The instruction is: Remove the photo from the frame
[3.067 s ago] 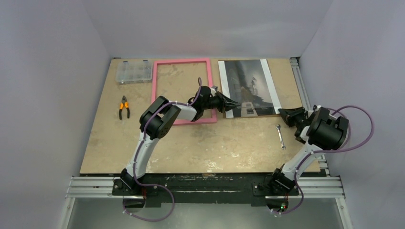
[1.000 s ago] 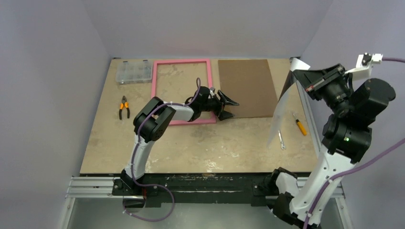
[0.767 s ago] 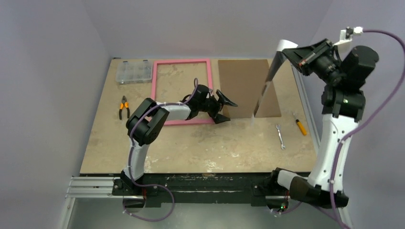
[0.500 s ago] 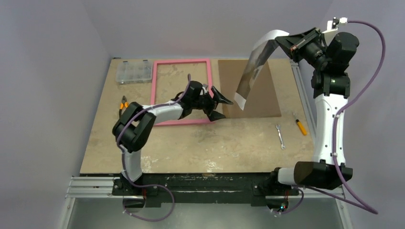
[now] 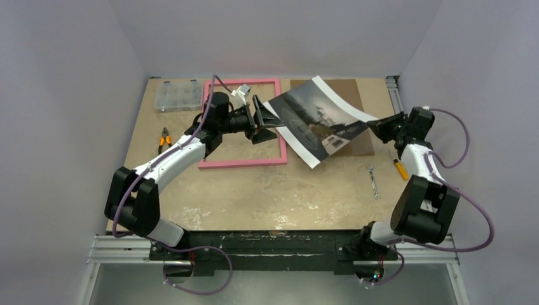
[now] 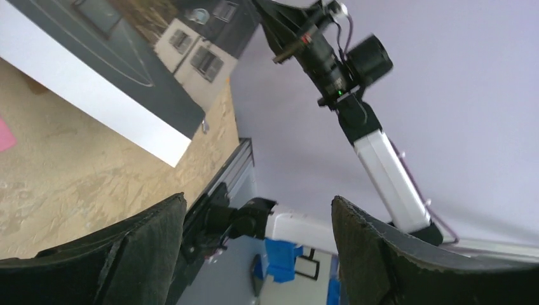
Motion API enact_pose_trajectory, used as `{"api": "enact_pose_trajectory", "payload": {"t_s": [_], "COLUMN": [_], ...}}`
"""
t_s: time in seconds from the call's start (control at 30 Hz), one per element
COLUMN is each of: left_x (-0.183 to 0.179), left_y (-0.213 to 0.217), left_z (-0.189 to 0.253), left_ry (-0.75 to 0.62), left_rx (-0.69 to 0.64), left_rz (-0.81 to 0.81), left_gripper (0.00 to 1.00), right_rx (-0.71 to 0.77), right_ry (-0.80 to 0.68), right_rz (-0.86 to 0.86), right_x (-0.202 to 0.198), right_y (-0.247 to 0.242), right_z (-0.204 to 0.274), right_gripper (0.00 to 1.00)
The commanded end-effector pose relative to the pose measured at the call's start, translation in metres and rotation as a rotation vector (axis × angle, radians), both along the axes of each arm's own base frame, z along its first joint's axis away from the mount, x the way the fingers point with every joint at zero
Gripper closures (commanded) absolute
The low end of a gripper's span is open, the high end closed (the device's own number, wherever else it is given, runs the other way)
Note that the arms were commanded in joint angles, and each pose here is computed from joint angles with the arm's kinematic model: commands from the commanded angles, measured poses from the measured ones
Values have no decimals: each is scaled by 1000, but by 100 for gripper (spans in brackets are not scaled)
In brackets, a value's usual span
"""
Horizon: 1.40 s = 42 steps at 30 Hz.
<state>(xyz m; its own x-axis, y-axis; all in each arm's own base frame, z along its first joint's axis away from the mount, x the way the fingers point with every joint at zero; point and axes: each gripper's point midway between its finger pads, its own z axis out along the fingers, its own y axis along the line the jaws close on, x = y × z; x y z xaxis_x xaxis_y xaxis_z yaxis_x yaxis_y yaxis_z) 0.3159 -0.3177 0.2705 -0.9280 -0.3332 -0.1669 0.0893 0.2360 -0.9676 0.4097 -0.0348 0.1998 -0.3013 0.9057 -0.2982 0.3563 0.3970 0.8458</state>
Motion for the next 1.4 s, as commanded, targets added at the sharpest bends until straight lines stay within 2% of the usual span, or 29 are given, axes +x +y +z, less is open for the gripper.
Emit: {"api": "enact_pose_trajectory", "payload": {"t_s": [0.0,0.13,0.3,0.53,0.7,0.87,1.0,1.03,1.17,1.27,1.37], "left_x": [-35,-39,-38,-32,-31,-28,-24,-22,-21,-22,-30], "left_y": [8,19,20,25,28,30,31,32,36,37,38], "left_z": [3,1,0,-2,-1,-8,-14,-16,-19,-15,-4], "left_ry": [-142,-210,-203,-169,-182,-171,-162,-161,-183,-226,-318], "left_rx": [90,196,183,133,141,156,159,162,165,165,210], "left_rz": [-151,-154,-163,-144,-133,-123,-110,-103,-80,-70,-67], "left_gripper": [18,17,17,17,17,17,17,17,17,16,14], "right_rx": [-190,-263,-294,-230,-228,-221,-279,-311,-442,-516,-580], "right_ry": [-49,49,132,170,185,169,146,151,222,366,364], "right_rz": [-94,-177,-335,-364,-313,-414,-336,-309,-191,-121,-88], "right_x": [10,1,-24,-20,0,-13,-6,-8,-31,-66,-99], "right_y": [-33,-58,-87,-81,-57,-62,-54,-51,-39,-30,-18], "right_z": [-26,-60,-85,-116,-129,-129,-122,-122,-122,-127,-108], "right_gripper": [100,100,100,100,100,100,100,92,46,36,32]}}
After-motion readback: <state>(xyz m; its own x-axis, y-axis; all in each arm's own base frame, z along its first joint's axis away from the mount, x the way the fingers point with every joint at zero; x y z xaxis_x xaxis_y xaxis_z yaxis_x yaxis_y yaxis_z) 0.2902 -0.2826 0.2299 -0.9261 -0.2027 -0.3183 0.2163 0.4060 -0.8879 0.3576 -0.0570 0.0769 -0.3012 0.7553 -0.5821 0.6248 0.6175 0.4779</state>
